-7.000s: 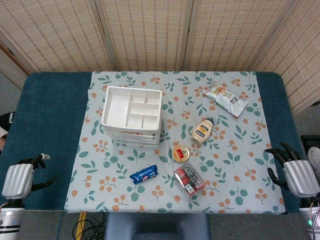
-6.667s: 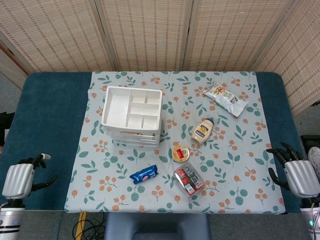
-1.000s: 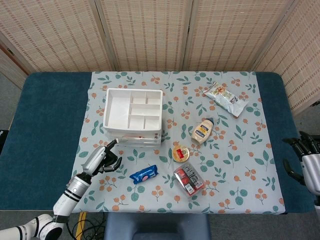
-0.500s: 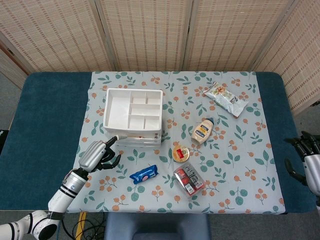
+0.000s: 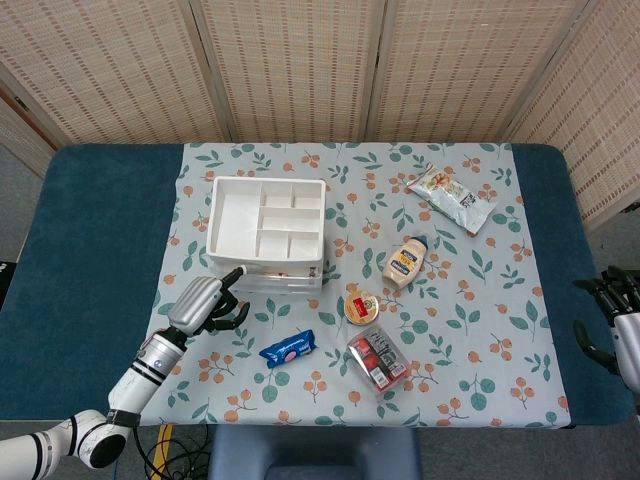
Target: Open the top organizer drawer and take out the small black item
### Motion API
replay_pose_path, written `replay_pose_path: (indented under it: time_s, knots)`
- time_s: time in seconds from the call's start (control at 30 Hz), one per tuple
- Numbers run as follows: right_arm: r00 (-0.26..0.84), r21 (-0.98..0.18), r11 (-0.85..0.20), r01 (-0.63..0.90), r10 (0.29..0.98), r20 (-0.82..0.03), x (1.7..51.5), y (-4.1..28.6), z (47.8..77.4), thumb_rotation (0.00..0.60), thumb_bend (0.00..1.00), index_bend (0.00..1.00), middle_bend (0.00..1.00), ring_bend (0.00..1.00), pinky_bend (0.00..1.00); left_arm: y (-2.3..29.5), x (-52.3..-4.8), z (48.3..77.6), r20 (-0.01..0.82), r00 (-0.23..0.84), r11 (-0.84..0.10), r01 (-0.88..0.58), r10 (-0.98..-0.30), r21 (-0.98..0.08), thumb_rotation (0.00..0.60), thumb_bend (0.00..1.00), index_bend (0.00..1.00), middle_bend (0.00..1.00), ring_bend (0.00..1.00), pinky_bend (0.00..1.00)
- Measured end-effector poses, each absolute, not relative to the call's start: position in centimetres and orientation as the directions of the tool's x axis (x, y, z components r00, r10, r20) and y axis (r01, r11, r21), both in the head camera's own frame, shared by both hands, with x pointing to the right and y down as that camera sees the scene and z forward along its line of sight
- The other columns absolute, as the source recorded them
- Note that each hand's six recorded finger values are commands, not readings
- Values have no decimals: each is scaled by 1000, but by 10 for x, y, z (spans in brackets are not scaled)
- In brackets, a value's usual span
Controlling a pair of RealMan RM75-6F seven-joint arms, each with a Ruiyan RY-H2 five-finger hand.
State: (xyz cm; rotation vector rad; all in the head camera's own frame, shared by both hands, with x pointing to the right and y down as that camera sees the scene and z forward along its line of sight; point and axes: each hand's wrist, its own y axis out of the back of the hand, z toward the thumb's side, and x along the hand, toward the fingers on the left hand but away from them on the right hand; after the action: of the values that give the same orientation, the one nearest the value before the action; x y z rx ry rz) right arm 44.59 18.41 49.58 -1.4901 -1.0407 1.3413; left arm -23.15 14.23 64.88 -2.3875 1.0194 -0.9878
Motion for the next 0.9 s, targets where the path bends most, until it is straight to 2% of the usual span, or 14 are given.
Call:
replay_pose_path:
  time_s: [0.37, 0.53, 0.9]
  knots:
    - [72, -952, -302, 44, 952, -299, 447, 185, 502, 600, 431, 226, 305, 152, 238, 142, -225, 653, 487, 506, -699, -444, -712, -560, 600, 494, 233, 984, 1000, 1000]
    - [72, -952, -302, 45, 952, -298, 446, 185, 502, 600, 430, 226, 305, 152, 238, 141, -225, 649, 472, 509, -690, -455, -720, -562, 600, 494, 277, 984, 1000, 1000]
    - [73, -952, -301, 49, 952, -297, 447, 186, 503, 600, 430, 226, 305, 152, 238, 154, -228, 640, 482, 542, -718, -412, -689, -562, 600, 494, 295, 984, 1000, 1000]
